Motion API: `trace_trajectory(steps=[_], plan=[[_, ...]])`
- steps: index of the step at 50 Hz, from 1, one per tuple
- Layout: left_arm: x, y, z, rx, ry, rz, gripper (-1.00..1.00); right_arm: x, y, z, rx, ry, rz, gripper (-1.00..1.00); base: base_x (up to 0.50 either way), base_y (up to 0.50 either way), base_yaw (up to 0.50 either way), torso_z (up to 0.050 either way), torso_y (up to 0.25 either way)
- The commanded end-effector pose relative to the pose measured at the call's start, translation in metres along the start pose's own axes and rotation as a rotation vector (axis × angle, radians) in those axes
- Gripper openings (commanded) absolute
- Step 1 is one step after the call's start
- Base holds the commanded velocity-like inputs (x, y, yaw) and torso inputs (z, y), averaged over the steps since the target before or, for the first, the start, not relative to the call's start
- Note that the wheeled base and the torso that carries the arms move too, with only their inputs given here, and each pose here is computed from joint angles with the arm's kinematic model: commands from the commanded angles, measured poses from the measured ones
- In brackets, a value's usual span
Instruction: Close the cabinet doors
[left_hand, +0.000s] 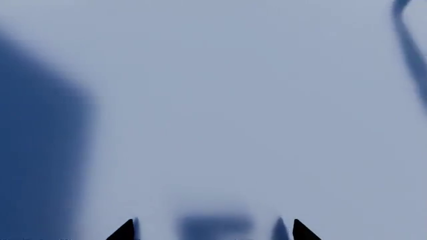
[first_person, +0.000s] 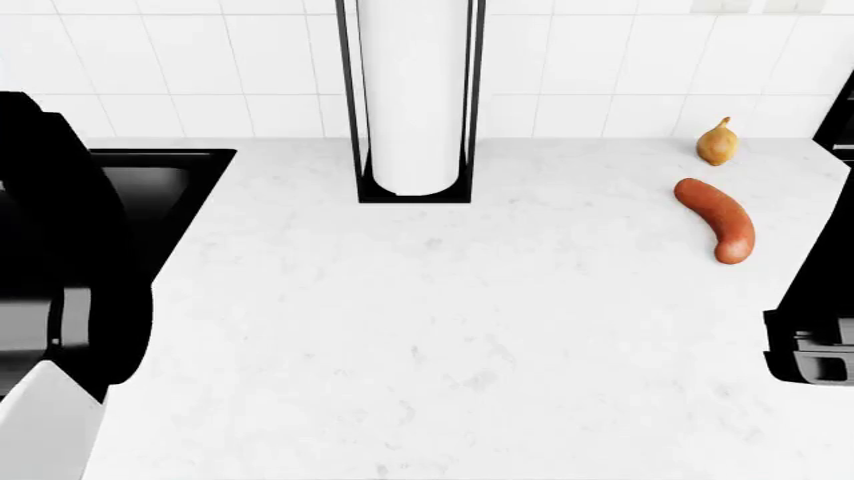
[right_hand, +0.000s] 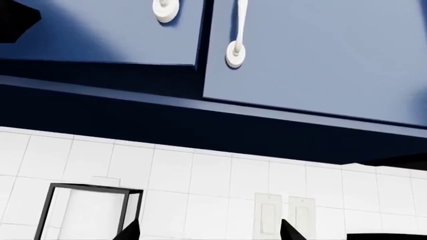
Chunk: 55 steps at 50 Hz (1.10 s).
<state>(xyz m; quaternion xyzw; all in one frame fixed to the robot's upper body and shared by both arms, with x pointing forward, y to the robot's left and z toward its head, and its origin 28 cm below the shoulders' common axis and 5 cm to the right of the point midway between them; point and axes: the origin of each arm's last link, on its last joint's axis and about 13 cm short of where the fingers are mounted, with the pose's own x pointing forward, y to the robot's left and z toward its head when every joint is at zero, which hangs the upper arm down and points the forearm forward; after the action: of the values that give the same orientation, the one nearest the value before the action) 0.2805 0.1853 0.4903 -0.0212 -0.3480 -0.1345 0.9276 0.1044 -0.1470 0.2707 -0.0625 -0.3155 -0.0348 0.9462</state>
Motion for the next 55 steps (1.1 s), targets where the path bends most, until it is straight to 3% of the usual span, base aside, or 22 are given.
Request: trace_trajectory(steps=[1, 18, 55], plan=[[0.012, -0.015, -0.092, -0.214, 0.419, -0.163, 1.0, 0.0, 0.001, 0.0, -0.004, 0.0, 0.005, 1.0, 0.0, 0.0, 0.0, 0.0, 0.0], [0.011, -0.015, -0.133, -0.184, 0.506, -0.138, 1.0, -0.001, 0.001, -0.001, -0.001, 0.008, 0.004, 1.0, 0.0, 0.0, -0.01, 0.0, 0.0], [0.006, -0.011, -0.188, -0.172, 0.626, -0.085, 1.0, -0.002, 0.001, -0.002, 0.007, 0.018, 0.006, 1.0, 0.0, 0.0, -0.01, 0.0, 0.0]])
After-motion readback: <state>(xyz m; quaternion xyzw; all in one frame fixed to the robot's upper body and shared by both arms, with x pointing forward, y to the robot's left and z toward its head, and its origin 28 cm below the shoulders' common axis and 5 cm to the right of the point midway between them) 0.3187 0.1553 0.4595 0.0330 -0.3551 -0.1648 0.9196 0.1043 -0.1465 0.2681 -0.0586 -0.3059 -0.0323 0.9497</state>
